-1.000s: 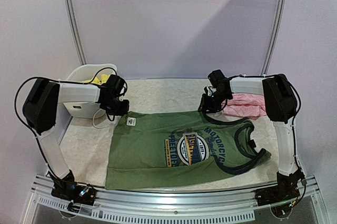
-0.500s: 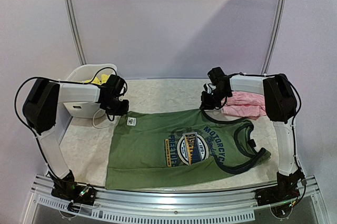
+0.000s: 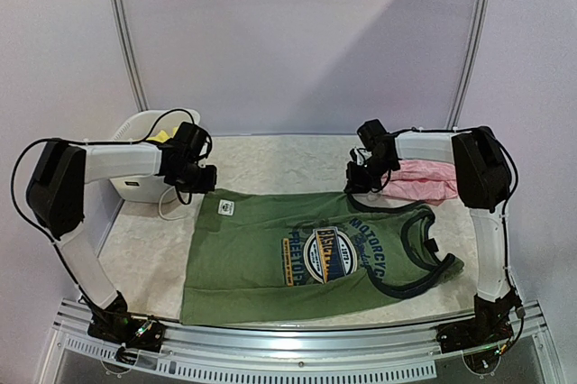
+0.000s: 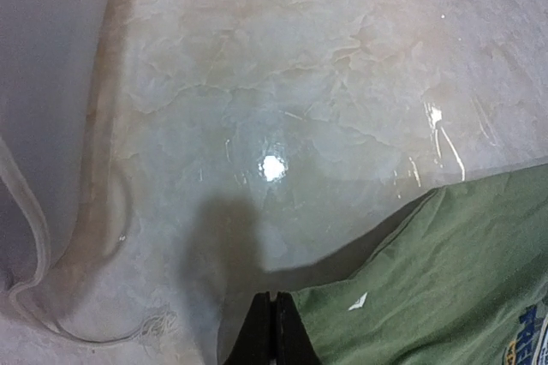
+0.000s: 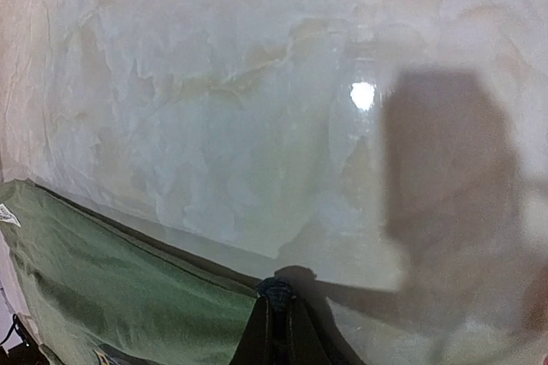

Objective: Fold and stack the mixed laundry pile
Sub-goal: Pick up the 1/3-folded tank top from the center of the board, then fold the 1/3-folded tank top at the center of the board, then rotate the rectangle-folded tank top at the center of the board.

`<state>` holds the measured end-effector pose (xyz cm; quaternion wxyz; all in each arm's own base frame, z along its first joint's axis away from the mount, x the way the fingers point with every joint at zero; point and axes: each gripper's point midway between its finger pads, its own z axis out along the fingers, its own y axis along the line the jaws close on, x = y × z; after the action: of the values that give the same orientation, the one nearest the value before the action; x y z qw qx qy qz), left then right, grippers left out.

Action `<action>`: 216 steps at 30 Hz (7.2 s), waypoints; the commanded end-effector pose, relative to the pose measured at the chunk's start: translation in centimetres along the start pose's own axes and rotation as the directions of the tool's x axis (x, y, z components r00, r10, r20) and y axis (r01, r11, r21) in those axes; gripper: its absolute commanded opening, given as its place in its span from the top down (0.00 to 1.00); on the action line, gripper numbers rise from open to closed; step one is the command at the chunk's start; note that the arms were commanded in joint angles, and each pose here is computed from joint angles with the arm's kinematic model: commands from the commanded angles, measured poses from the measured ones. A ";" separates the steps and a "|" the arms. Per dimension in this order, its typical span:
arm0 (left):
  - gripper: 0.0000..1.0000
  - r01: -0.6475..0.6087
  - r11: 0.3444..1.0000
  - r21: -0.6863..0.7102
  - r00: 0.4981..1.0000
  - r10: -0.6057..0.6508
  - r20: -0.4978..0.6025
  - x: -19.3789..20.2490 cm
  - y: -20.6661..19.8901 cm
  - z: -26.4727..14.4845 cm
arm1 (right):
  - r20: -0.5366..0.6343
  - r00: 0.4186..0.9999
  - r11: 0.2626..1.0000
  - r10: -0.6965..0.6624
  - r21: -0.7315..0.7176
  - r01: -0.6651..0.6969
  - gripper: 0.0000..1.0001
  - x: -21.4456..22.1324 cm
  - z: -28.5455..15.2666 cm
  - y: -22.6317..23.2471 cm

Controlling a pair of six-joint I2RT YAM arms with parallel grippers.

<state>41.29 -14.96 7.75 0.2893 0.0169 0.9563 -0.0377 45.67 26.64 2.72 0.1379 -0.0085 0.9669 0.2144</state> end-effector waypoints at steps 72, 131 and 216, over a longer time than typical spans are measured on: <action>0.84 0.010 0.999 -0.052 1.000 -0.009 0.028 12.1 1.6 -7.1 | 0.070 0.982 0.969 -0.176 0.190 0.160 0.72 16.0 -8.1 0.2; 0.83 -0.125 0.991 0.051 0.988 0.120 0.093 8.4 -4.5 -6.1 | 0.161 0.986 0.917 -0.052 0.399 -0.017 0.65 17.4 -12.3 -5.4; 0.80 -0.075 0.994 -0.074 0.996 0.078 0.038 14.4 0.2 -8.1 | -0.156 0.970 0.981 -0.188 -0.087 0.176 0.53 3.6 9.5 8.6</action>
<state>23.35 -13.72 4.41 0.2776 0.0382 0.9599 -0.0006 44.94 40.59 2.43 0.1591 -0.1038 0.9481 0.2549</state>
